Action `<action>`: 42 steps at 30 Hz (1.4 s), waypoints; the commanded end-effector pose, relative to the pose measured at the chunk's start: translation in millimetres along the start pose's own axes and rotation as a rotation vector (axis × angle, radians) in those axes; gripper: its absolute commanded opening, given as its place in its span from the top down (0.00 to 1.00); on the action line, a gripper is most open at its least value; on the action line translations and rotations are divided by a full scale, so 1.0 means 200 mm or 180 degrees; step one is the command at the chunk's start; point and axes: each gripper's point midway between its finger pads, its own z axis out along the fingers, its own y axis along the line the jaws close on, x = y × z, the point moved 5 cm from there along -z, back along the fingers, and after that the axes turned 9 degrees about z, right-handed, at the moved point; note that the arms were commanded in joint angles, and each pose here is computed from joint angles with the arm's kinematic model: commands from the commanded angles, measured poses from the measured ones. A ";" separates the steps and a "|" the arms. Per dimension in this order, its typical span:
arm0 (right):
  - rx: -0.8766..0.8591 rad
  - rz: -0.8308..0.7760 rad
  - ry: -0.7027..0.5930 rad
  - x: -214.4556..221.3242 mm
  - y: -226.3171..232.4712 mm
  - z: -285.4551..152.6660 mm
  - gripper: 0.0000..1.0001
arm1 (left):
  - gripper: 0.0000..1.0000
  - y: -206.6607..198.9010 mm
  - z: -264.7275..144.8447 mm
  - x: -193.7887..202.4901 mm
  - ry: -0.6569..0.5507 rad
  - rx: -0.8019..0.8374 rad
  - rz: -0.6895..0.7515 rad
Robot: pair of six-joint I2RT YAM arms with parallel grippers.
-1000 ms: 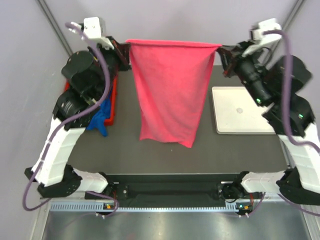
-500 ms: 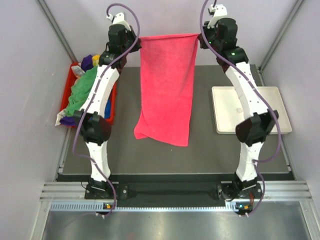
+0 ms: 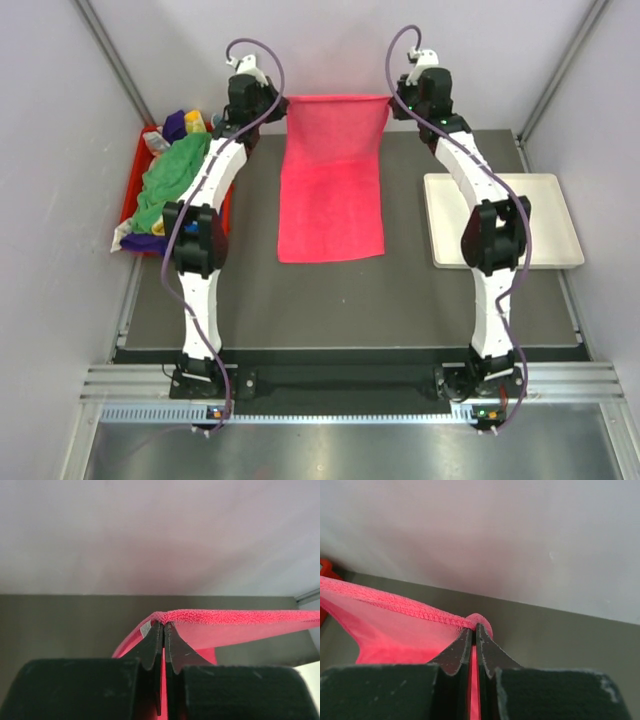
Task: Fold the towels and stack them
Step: Flatten out the crumpled towel, then fold the towel
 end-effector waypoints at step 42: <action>0.0221 0.0039 0.1268 0.98 0.07 -0.65 1.00 | 1.00 0.11 -0.73 0.93 0.1376 -0.0422 -0.0464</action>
